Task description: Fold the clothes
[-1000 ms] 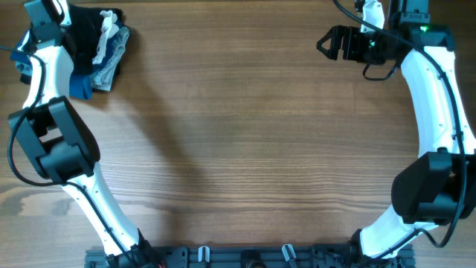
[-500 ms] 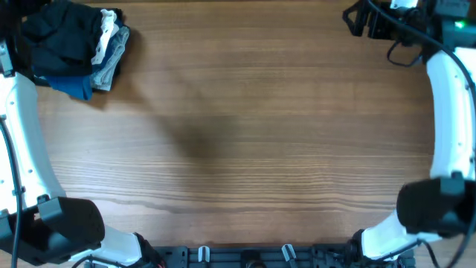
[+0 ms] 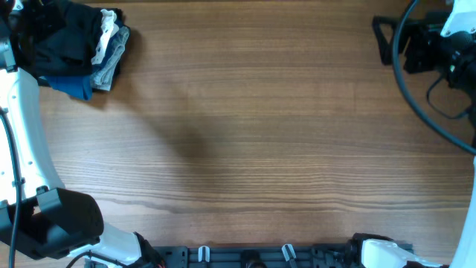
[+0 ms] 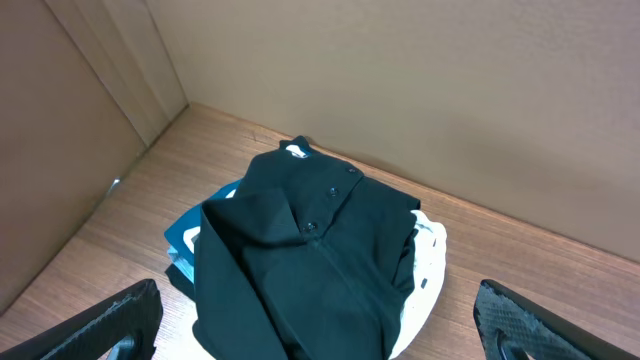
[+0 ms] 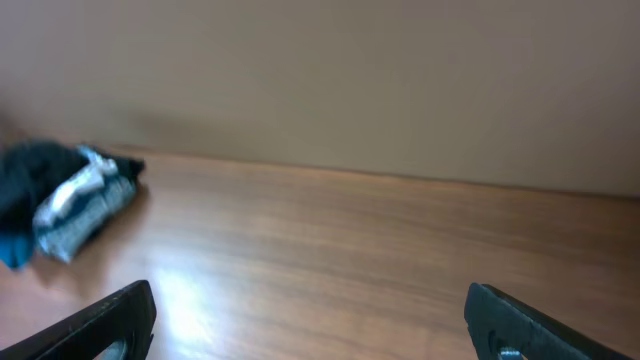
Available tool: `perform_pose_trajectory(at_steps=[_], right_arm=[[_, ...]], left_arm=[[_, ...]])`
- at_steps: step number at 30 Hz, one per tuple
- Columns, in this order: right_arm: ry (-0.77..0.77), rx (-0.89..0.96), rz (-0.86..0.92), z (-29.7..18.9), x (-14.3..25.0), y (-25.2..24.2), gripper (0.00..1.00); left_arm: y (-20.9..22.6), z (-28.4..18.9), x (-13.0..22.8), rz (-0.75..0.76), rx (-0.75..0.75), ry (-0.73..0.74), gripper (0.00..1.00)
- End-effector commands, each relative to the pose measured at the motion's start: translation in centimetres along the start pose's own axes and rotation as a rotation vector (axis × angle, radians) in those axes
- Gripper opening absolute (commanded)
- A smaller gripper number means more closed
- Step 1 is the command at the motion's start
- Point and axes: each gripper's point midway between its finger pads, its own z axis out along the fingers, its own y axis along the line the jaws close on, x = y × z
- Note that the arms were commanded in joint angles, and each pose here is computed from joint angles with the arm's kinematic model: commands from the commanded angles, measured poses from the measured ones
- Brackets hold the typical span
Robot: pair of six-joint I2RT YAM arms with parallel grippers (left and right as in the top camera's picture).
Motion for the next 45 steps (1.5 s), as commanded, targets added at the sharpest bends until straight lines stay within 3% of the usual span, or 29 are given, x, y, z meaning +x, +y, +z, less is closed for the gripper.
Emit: perform_pose_trajectory(at_steps=[1, 8, 12, 21, 26, 45], right_arm=[[-0.007, 0.024, -0.158, -2.3, 1.9, 0.6, 1.0], [-0.254, 0.011, -0.194, 0.7, 12.0, 1.5, 1.0], [-0.411, -0.008, -0.238, -0.1, 17.7, 3.2, 1.0], [-0.469, 0.025, -0.156, 1.8, 26.3, 2.2, 1.0], [-0.474, 0.06, -0.117, 2.5, 27.8, 1.3, 1.0], [-0.482, 0.061, -0.119, 2.6, 27.9, 1.3, 1.0]], left_arm=[[0.0, 0.3, 0.3, -0.012, 0.009, 0.008, 1.0], [0.0, 0.3, 0.3, -0.012, 0.008, 0.008, 1.0], [0.0, 0.3, 0.3, -0.012, 0.009, 0.008, 1.0], [0.0, 0.3, 0.3, -0.012, 0.009, 0.008, 1.0], [0.0, 0.3, 0.3, -0.012, 0.009, 0.008, 1.0], [0.0, 0.3, 0.3, -0.012, 0.009, 0.008, 1.0]])
